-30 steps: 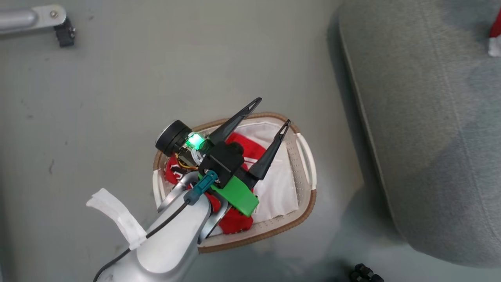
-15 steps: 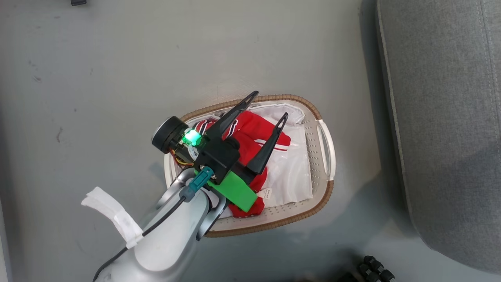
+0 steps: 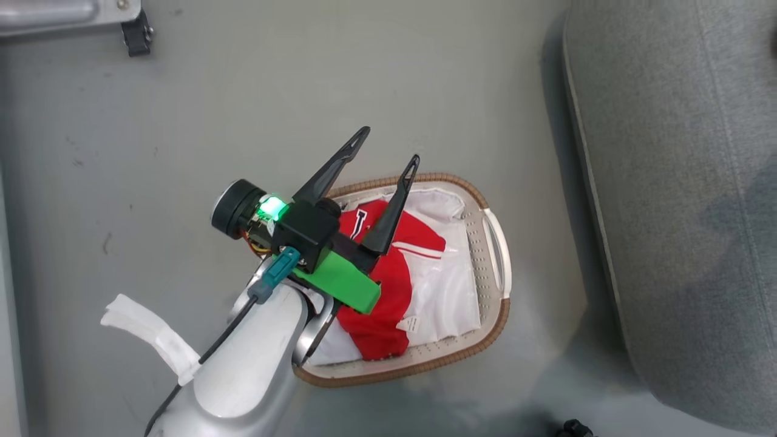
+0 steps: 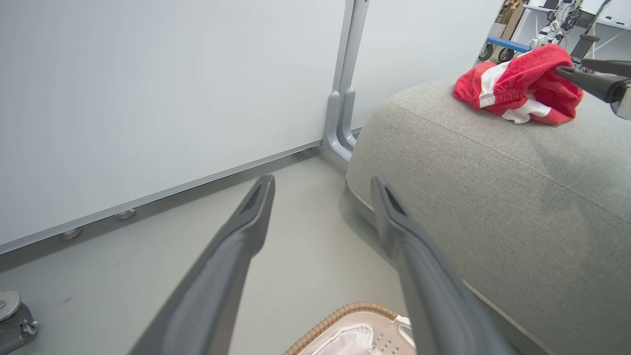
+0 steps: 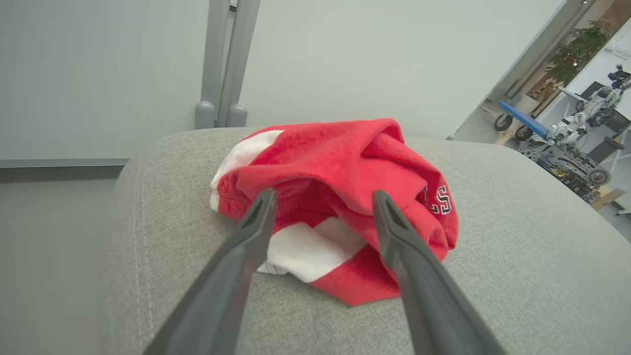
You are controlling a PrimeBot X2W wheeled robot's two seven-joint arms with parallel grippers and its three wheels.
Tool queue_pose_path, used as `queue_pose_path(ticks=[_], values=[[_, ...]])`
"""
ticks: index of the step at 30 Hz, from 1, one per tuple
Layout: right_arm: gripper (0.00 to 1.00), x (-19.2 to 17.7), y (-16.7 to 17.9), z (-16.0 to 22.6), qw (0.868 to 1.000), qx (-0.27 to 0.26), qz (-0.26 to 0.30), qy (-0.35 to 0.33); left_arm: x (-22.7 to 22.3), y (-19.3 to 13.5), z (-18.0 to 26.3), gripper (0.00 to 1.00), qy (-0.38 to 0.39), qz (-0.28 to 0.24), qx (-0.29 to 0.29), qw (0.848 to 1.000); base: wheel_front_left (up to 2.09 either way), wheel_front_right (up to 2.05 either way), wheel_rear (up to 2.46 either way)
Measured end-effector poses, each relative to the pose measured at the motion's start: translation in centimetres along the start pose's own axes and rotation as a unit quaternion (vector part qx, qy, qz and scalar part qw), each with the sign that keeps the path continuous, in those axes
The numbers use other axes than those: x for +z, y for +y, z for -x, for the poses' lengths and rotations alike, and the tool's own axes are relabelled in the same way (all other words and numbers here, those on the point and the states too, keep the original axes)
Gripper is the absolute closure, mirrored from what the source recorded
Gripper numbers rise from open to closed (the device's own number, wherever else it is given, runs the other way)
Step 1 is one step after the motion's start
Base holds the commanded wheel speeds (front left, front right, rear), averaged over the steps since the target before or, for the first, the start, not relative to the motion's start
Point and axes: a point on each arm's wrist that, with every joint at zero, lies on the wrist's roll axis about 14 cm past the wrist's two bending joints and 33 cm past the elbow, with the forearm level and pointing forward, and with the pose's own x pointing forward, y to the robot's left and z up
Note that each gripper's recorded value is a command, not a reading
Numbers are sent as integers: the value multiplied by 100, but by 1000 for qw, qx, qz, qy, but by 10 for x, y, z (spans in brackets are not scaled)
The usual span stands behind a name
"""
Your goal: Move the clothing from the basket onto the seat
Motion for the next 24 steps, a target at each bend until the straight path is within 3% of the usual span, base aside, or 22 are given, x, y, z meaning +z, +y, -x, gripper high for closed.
queue_pose_path(ticks=[5,12,19,24], values=[[0,37,7,10,999,25,-7,-47,26,3,10,0,-23,-1,30,999,0,0,0],[0,90,47,25,989,93,-30,-110,55,22,42,0,-47,-3,102,994,0,0,0],[0,131,120,61,966,196,-76,-151,70,51,96,0,-59,-10,199,978,0,0,0],[0,135,160,97,949,257,-109,-147,77,63,134,0,-68,-9,253,965,0,0,0]])
